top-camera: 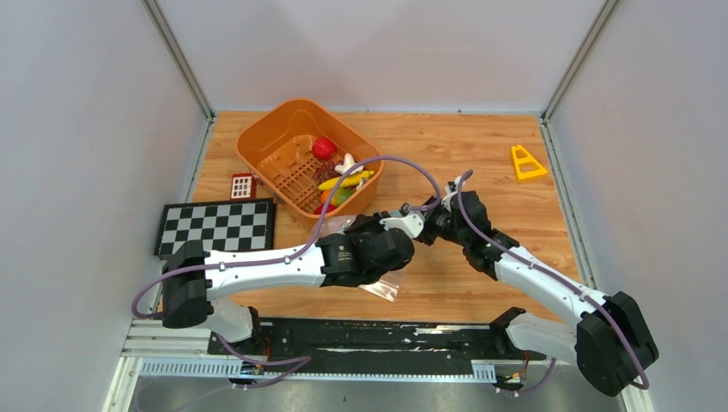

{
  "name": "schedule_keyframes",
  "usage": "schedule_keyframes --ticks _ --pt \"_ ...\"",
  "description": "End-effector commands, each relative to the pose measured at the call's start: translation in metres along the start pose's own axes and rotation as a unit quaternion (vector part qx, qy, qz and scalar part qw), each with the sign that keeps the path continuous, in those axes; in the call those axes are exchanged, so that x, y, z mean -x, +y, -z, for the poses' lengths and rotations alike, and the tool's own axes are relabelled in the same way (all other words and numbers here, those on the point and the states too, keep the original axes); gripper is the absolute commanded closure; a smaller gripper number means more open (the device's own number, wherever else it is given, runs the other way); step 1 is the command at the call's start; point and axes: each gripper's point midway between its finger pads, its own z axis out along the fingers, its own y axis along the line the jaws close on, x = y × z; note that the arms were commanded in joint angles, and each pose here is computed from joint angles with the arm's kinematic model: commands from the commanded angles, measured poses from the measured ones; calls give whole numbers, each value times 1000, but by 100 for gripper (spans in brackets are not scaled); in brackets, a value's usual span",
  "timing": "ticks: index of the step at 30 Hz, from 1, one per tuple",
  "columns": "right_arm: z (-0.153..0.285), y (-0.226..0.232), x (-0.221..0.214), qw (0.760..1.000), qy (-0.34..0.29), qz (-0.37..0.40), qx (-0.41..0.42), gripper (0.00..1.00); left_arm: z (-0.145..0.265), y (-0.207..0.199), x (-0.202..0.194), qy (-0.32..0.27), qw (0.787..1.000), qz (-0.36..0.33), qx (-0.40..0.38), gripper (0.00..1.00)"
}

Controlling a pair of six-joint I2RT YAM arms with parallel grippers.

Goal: Place the food in the zip-top bag and seal the zipper
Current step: Open the zipper of the food storage bag.

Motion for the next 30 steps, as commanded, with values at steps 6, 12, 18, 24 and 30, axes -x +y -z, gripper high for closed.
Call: schedule_keyframes --ticks 6,12,18,24,30 --pt "13 9 32 987 -76 139 -33 100 21 2 24 -47 991 109 -69 39" --pt "48 25 61 940 -116 306 -98 100 36 24 54 -104 927 290 -213 24" --pt "62 69 56 902 -72 423 -54 100 43 36 76 -140 882 353 -277 18" --pt "57 76 45 909 -37 412 -40 100 41 5 98 -140 844 393 -338 18" --pt "53 78 40 916 -31 399 -25 100 37 -1 103 -141 834 407 -344 18"
